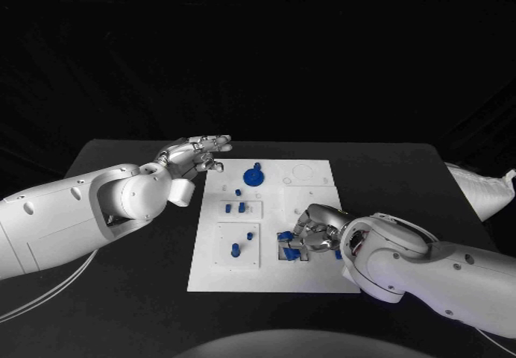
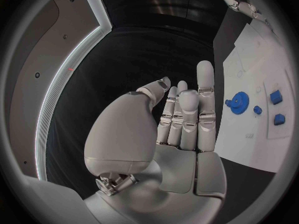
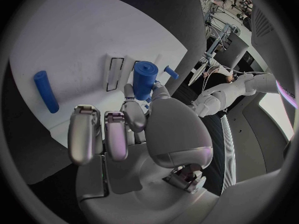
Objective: Assemble the parts on the task board
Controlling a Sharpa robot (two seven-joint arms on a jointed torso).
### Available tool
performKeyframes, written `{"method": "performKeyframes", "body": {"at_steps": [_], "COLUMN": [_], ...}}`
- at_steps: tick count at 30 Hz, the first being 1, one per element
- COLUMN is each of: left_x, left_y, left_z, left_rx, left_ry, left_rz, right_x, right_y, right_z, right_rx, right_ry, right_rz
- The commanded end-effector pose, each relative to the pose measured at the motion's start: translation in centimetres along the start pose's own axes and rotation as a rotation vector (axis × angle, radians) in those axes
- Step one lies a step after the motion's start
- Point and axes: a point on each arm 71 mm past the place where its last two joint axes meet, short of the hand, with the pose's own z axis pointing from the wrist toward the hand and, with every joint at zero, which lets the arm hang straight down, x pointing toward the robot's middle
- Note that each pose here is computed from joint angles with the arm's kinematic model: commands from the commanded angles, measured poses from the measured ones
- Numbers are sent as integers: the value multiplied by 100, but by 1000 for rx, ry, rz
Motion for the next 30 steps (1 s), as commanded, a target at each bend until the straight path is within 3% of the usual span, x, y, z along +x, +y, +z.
{"method": "performKeyframes", "body": {"at_steps": [1,9,22,30], "left_x": [30,26,24,20], "left_y": [-2,-2,0,1], "left_z": [2,0,-6,-7], "left_rx": [2,2,-4,-6], "left_ry": [25,25,26,27], "left_rz": [-4,-4,-4,-4], "right_x": [20,7,-67,-85], "right_y": [14,23,28,36], "right_z": [6,13,3,-30], "right_rx": [-3,-10,-33,-44], "right_ry": [17,-4,-102,-122], "right_rz": [-53,-94,-210,-242]}}
